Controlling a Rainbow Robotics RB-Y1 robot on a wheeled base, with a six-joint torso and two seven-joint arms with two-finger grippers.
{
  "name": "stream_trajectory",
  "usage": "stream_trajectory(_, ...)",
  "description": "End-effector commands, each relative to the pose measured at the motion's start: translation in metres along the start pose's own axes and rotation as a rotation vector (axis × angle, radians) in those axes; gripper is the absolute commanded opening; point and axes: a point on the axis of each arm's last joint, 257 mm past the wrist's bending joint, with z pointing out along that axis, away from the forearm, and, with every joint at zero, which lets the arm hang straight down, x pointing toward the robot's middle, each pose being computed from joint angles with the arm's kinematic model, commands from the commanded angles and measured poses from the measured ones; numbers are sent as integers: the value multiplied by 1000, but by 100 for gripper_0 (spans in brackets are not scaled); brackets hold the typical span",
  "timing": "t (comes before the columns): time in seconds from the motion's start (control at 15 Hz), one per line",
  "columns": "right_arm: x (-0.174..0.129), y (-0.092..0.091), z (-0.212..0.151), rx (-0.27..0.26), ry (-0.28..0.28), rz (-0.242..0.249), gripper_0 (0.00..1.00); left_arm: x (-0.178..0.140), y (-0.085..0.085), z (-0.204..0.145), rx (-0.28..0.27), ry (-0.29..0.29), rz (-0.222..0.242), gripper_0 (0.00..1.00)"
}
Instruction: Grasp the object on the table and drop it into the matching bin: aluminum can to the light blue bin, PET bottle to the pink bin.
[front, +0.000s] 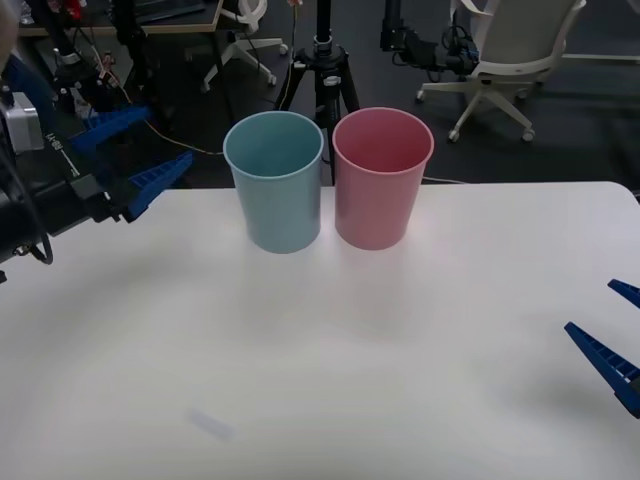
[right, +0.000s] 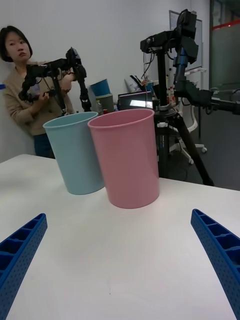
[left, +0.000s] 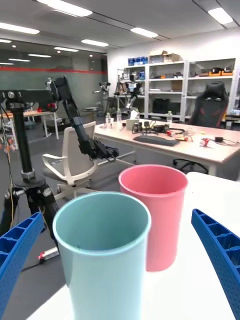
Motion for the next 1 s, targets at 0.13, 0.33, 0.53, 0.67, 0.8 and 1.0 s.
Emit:
stream_trajectory(0.13, 0, 0, 0, 0, 0, 0, 100, 30, -13, -44, 1, 32, -21, 100)
stream_trajectory(0.33, 0, 0, 0, 0, 0, 0, 100, 53, -22, -74, -31, 36, -8, 100)
stream_trajectory(0.53, 0, 0, 0, 0, 0, 0, 100, 77, -35, -100, -67, 53, -41, 100)
stream_trajectory(0.67, 0, 0, 0, 0, 0, 0, 100, 90, -39, -113, -107, 53, -40, 100)
stream_trajectory(0.8, 0, 0, 0, 0, 0, 0, 100, 102, -46, -130, -135, 67, -37, 100)
stream_trajectory(1.0, 0, 0, 0, 0, 0, 0, 100, 116, -61, -153, -155, 78, -73, 100)
